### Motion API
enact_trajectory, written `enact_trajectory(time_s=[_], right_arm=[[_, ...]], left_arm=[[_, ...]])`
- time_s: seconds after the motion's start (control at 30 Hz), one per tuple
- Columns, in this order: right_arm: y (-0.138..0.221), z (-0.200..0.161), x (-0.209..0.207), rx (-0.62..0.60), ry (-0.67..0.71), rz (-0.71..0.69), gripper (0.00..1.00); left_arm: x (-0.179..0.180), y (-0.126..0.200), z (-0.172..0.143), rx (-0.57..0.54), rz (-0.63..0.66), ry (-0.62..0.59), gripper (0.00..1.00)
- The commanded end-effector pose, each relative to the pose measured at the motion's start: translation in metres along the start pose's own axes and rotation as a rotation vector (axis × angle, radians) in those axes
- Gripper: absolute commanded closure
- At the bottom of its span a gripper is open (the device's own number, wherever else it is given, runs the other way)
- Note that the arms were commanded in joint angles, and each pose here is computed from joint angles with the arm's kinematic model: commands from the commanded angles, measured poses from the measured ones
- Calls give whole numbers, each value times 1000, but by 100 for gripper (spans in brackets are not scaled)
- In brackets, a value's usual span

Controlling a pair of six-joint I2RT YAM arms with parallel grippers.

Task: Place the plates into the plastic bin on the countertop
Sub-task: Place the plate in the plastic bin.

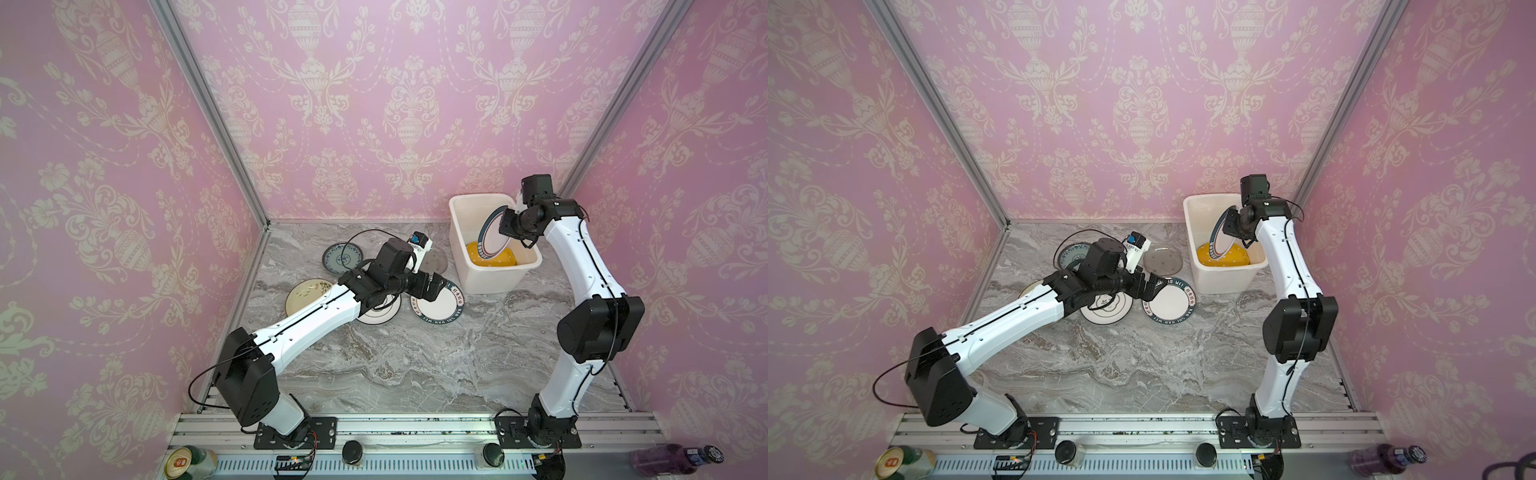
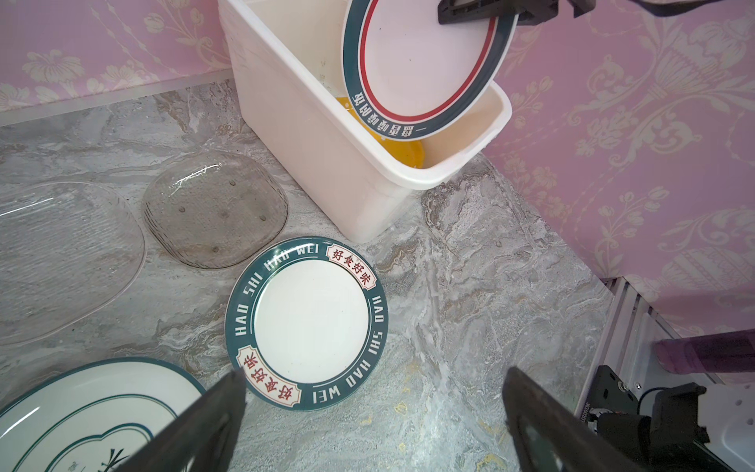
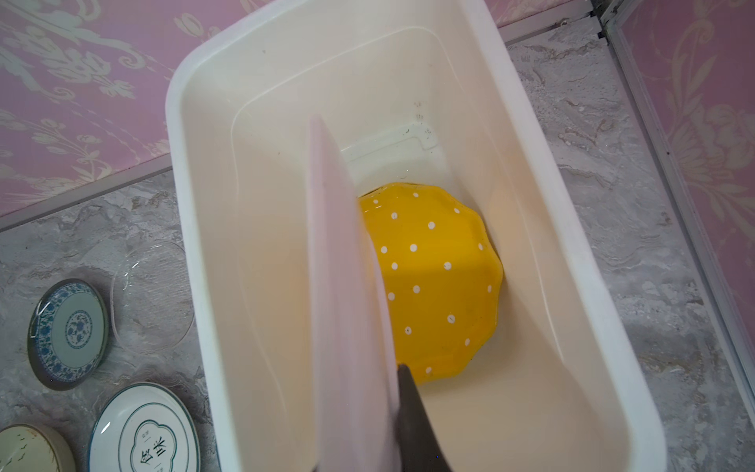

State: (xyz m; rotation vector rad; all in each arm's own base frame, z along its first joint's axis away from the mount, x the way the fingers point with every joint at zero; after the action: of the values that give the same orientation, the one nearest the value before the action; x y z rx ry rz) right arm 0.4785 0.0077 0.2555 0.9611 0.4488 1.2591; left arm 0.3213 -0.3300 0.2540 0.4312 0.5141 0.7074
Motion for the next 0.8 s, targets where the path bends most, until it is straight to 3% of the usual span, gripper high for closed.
enact_trajectory(time_s=[0.0,0.37,0.77], right_arm=[[-5,10,10,-39,65,5,100],[-52,-23,18,81,156,31,100],[-76,-45,11,172,165,23,100]], left_arm=[[4,-6,-2,3,-16,-9,1],[10,-19,-8,31,-29,2,1],[9,-27,-9,52,-46,0,1]])
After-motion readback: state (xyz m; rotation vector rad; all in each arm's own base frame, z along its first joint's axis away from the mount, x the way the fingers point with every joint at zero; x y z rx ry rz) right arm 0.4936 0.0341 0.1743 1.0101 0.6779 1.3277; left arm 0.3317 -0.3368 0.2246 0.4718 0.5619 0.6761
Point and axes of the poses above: each gripper's point midway between its finger pads, its own y axis back along the fingers, its own x axis along the line the jaws close on, z = x × y, the point moved 1 cm from there along y, back along the fingers, and after that the axes turned 3 degrees about -y, right-handed, at the moved point
